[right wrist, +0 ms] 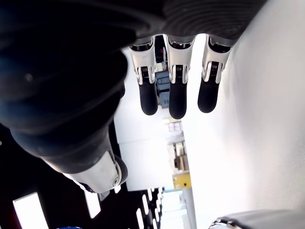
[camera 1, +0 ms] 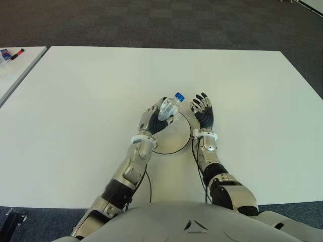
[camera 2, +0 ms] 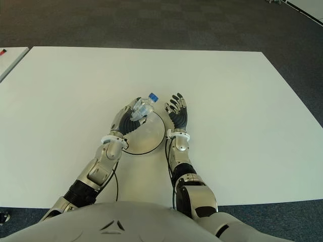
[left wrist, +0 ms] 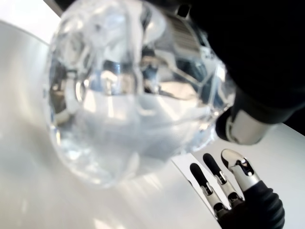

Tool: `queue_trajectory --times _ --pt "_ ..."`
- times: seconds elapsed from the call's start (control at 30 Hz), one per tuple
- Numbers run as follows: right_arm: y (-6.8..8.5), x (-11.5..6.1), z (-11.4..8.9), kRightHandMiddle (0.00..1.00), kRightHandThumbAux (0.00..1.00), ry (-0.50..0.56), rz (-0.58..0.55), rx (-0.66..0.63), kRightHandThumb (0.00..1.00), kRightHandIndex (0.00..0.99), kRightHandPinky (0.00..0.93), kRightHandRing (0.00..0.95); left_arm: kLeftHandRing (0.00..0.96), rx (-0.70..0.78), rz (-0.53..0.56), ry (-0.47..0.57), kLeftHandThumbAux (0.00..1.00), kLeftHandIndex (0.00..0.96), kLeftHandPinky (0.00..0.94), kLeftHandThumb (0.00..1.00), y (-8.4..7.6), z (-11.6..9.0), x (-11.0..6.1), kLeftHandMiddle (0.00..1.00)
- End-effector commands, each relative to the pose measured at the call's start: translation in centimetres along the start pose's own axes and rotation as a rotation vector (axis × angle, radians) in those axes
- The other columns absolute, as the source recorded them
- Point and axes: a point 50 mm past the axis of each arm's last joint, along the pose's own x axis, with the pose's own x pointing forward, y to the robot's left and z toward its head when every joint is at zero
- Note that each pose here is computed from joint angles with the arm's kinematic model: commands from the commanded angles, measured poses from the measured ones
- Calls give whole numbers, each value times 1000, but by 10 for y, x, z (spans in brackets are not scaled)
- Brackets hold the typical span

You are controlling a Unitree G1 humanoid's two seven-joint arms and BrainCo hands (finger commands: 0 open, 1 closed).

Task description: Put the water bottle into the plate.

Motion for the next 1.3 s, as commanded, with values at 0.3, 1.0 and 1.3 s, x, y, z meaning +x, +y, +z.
queue_trajectory --times 0.3,1.0,1.3 --pt "7 -24 -29 211 829 147 -23 49 83 119 241 214 875 7 41 -68 693 434 874 758 7 2 5 781" --pt "8 -24 -29 211 854 146 -22 64 81 114 239 215 302 166 43 -96 836 245 289 229 20 -7 5 332" --pt "8 -24 -30 206 845 156 -20 55 76 111 237 211 24 269 15 -105 895 22 22 7 24 -9 4 33"
